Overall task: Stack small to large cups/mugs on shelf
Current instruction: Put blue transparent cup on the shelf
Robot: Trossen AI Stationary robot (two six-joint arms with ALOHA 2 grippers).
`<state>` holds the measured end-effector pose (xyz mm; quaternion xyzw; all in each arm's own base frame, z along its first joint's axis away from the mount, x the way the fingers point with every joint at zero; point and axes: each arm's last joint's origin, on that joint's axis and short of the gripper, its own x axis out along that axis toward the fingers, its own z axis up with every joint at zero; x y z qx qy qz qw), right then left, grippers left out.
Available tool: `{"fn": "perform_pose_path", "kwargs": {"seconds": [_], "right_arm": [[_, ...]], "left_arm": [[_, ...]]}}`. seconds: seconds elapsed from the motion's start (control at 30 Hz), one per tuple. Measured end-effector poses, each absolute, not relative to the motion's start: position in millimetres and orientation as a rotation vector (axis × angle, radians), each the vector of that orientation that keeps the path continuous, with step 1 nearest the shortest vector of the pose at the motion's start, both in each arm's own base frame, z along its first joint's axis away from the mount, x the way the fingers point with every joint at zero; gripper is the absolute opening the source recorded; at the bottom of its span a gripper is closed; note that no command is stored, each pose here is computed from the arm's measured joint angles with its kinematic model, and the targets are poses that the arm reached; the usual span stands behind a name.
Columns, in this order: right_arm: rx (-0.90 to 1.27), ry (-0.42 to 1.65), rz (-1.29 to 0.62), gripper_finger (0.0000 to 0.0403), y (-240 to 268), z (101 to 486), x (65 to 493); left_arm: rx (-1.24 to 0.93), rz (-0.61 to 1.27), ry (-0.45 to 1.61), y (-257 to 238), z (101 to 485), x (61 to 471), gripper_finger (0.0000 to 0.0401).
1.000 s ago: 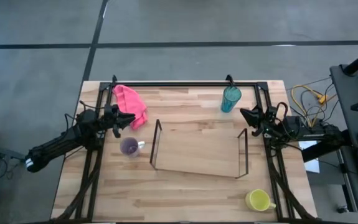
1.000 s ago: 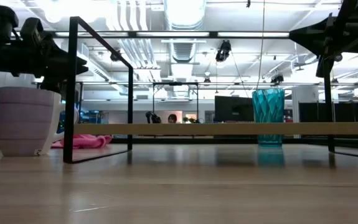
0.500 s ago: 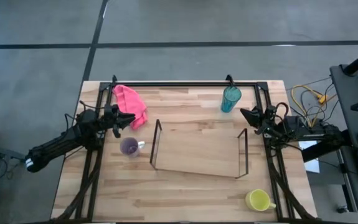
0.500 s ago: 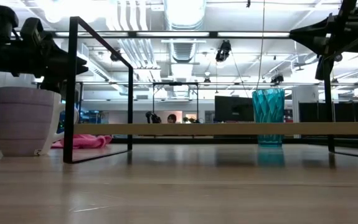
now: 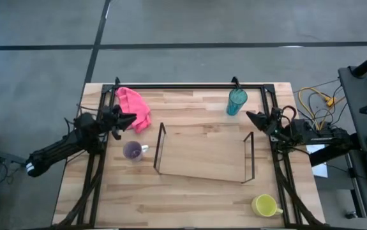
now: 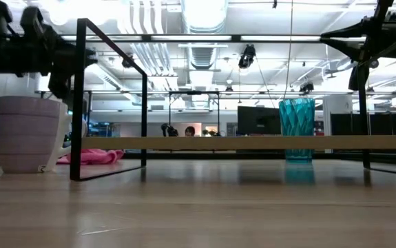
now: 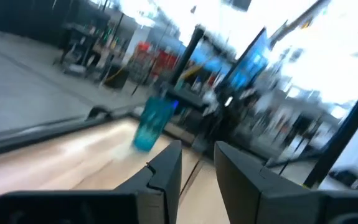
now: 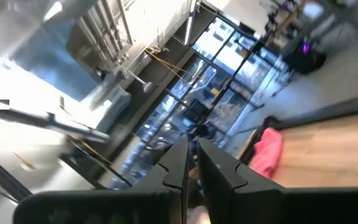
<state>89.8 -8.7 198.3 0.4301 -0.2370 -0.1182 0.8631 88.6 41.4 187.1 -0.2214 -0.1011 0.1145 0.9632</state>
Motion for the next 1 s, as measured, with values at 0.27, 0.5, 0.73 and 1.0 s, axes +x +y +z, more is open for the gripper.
{"fn": "perform_pose_path", "kwargs": {"seconds": [0.27, 0.5, 0.73, 1.0], "right_arm": [[0.996, -0.52, -0.186, 0.0029, -7.9, 200.5, 89.3], [0.789, -0.745, 0.011, 0.0029, -4.9, 228.7, 74.7], [0.724, -0.552, 0.052, 0.0029, -2.0, 271.0, 69.3], [0.658, -0.259, -0.048, 0.0029, -1.6, 342.9, 69.8]], "left_arm": [[-0.438, 0.147, -0.445, 38.1, 210.9, 82.7, 0.0082], [-0.399, 0.095, -0.488, 33.6, 233.2, 76.9, 0.0082], [-0.304, 0.163, -0.351, 28.4, 269.0, 67.4, 0.0082], [-0.254, 0.211, -0.184, 25.6, 321.5, 62.2, 0.0082]]}}
